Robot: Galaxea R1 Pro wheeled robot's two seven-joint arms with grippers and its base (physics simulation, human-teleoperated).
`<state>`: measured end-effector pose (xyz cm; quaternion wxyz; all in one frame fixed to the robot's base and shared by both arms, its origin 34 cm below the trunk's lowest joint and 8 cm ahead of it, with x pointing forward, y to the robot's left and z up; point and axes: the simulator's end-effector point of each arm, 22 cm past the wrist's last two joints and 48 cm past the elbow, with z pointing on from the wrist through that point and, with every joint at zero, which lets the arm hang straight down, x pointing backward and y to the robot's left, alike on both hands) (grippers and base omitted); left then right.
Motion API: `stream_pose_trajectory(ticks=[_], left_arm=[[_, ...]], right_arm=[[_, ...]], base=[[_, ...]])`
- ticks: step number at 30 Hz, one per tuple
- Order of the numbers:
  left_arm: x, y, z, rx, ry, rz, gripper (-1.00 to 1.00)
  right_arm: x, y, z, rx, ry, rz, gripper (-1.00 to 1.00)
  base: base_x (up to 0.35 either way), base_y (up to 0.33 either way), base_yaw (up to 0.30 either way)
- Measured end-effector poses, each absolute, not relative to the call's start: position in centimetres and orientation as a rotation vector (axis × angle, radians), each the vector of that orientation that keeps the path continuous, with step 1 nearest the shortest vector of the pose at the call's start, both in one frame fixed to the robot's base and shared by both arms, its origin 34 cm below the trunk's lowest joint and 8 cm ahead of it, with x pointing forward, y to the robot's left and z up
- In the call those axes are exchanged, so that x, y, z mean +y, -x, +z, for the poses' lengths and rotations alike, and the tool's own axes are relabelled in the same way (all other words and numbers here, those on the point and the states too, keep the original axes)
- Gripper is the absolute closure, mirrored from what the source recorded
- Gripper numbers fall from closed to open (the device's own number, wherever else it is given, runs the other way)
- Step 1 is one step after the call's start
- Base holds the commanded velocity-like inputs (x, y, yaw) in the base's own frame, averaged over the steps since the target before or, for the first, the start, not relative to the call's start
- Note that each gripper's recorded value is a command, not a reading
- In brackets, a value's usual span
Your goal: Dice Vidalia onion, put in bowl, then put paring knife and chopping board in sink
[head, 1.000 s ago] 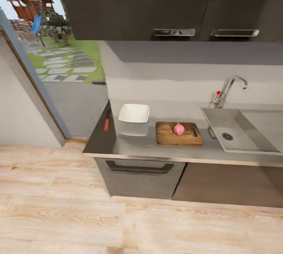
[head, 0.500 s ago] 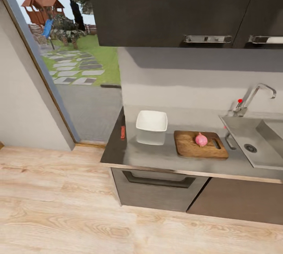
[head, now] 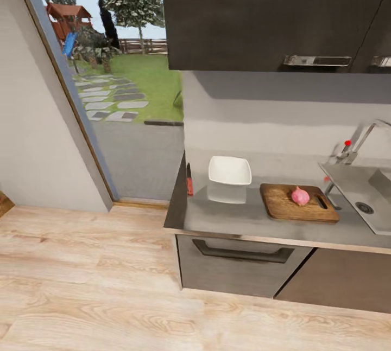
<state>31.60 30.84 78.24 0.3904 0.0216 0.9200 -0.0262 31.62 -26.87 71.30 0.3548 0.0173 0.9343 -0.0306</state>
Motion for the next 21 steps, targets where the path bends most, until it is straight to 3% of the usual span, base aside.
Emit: stream_pose_trajectory(ticks=[13, 18, 21], left_arm=[[30.9, -32.0, 78.6, 2.320, -0.055, -0.065, -1.00], [30.9, -31.8, 78.5, 2.321, -0.055, -0.062, -1.00], [30.9, -31.7, 78.4, 2.326, -0.053, -0.063, -1.00]], right_arm=[[-26.9, -32.2, 71.7, 2.395, -0.045, -0.078, -1.00], [-26.8, -33.1, 72.4, 2.367, -0.044, -0.073, -1.00], [-26.5, -39.5, 77.4, 2.206, -0.057, -0.073, -1.00]], base=[[0.000, 0.295, 0.000], [0.000, 0.085, 0.000], [0.000, 0.007, 0.000]])
